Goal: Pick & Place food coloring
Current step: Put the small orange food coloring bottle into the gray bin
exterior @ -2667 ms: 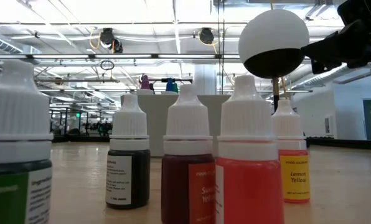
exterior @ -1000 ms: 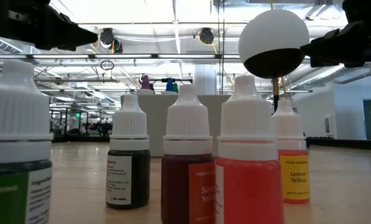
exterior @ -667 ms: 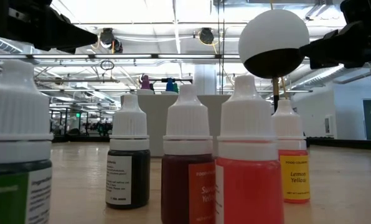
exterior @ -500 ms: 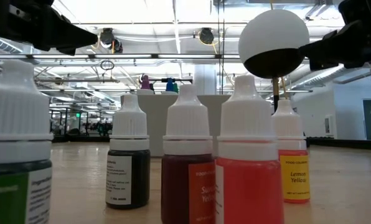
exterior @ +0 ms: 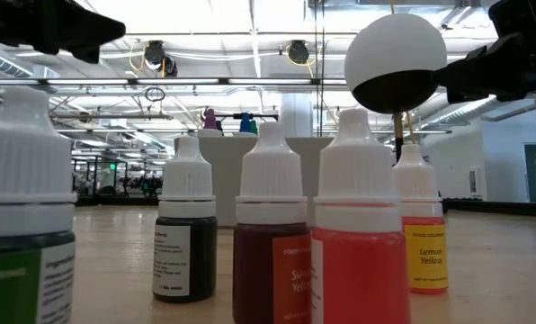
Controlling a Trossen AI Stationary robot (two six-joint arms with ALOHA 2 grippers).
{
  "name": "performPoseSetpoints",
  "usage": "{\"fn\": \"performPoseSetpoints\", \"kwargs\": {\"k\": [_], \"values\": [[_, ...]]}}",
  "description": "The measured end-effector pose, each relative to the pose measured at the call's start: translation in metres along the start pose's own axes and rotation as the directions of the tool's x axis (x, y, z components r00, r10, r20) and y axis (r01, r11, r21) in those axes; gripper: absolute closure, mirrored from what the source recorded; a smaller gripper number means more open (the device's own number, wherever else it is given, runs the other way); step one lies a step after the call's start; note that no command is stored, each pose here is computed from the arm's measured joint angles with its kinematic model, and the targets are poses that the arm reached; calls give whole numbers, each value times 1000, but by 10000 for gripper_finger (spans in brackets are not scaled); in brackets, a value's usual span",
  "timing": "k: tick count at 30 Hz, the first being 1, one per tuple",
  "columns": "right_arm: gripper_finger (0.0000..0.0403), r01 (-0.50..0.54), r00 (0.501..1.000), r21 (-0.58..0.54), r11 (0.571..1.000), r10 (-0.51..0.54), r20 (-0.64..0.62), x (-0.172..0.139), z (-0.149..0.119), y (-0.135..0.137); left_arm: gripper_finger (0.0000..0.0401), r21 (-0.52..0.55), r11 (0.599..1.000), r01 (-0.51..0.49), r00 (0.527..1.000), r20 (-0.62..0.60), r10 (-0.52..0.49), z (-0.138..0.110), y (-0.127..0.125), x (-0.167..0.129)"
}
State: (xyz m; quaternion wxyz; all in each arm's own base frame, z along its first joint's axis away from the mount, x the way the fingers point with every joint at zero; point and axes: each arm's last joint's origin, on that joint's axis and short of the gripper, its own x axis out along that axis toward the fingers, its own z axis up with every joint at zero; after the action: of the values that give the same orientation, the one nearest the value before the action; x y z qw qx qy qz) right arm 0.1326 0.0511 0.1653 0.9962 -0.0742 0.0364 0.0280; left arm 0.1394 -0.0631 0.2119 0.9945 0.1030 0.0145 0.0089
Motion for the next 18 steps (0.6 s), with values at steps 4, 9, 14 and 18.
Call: {"fn": "performPoseSetpoints", "kwargs": {"k": [4,9,14,18], "values": [[403,0,1000,0,1000,0,0,0,0,0,397,12,1000,-6,1000,28,6,4,0,-5],[403,-1,1000,26,1000,1,0,0,0,0,396,8,1000,-8,999,40,8,0,1,-10],[403,-1,1000,29,1000,1,4,0,0,0,395,-27,999,-45,998,48,46,-4,6,-13],[403,1,1000,24,1000,-1,24,0,2,0,398,-53,998,-38,998,49,41,-3,6,-14]]}}
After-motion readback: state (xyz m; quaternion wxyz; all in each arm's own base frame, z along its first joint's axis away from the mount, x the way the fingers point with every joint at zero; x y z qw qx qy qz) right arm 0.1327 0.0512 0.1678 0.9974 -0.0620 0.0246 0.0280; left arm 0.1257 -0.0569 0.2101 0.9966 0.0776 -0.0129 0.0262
